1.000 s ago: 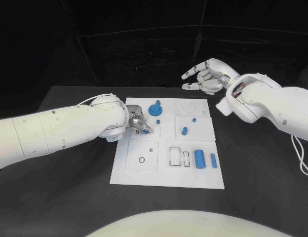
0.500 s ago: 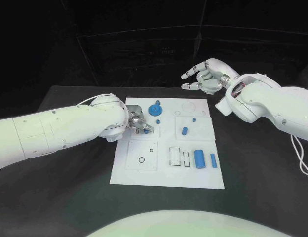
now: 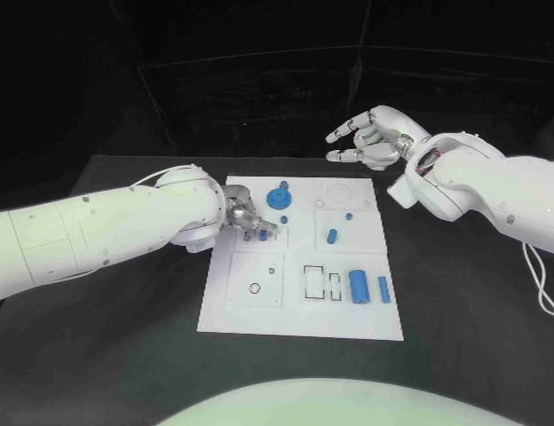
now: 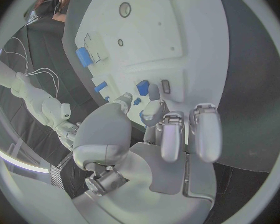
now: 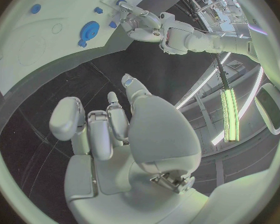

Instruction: Assemble the parts on the task board

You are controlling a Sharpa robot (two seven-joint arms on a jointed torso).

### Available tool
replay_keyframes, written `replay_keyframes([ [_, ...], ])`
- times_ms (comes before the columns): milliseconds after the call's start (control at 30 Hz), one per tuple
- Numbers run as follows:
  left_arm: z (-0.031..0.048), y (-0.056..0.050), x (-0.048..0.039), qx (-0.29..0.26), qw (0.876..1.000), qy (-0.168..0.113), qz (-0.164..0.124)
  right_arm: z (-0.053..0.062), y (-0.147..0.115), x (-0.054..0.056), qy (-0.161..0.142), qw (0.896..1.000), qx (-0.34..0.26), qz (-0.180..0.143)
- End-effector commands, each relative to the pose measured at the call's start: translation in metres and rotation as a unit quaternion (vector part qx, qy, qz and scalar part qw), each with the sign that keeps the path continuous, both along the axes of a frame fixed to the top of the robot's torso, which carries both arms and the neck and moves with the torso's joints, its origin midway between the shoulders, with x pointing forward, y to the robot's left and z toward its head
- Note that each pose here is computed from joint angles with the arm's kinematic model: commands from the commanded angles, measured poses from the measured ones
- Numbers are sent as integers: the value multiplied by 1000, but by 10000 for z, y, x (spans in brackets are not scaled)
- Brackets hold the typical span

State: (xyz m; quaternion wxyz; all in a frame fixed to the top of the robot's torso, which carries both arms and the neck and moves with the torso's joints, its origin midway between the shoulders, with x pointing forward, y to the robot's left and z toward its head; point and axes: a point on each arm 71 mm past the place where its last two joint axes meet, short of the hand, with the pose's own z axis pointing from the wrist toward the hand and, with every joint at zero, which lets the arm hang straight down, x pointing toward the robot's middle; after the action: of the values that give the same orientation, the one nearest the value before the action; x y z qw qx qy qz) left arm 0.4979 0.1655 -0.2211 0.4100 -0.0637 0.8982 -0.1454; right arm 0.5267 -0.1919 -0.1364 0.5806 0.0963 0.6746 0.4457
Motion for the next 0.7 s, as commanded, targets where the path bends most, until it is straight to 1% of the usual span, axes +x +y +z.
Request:
replay_keyframes([
  [33, 158, 7, 39, -17, 1000, -17, 5, 16, -8, 4, -5, 1000, 1, 4],
  [67, 213, 12, 55, -22, 999, -22, 6, 16, -12, 7, -5, 1000, 1, 4],
  [100, 248, 15, 66, -25, 999, -25, 7, 16, -14, 8, -5, 1000, 0, 3],
  [200, 416, 47, 121, -30, 999, -36, 7, 14, -22, 15, -5, 1000, 0, 2],
  [333, 598, 127, 219, -25, 999, -34, 7, 12, -26, 23, -6, 1000, 0, 1],
  [400, 652, 164, 267, -20, 999, -29, 8, 11, -26, 25, -6, 1000, 0, 1],
  [467, 704, 214, 343, -11, 1000, -21, 11, 10, -25, 27, -6, 1000, 0, 1],
  [533, 731, 252, 419, -2, 1000, -15, 16, 9, -24, 29, -5, 1000, 0, 0],
  [633, 738, 308, 553, 15, 1000, -2, 28, 8, -15, 32, -5, 1000, 0, 1],
  [700, 732, 328, 611, 21, 999, 4, 33, 8, -8, 33, -5, 1000, 0, 2],
])
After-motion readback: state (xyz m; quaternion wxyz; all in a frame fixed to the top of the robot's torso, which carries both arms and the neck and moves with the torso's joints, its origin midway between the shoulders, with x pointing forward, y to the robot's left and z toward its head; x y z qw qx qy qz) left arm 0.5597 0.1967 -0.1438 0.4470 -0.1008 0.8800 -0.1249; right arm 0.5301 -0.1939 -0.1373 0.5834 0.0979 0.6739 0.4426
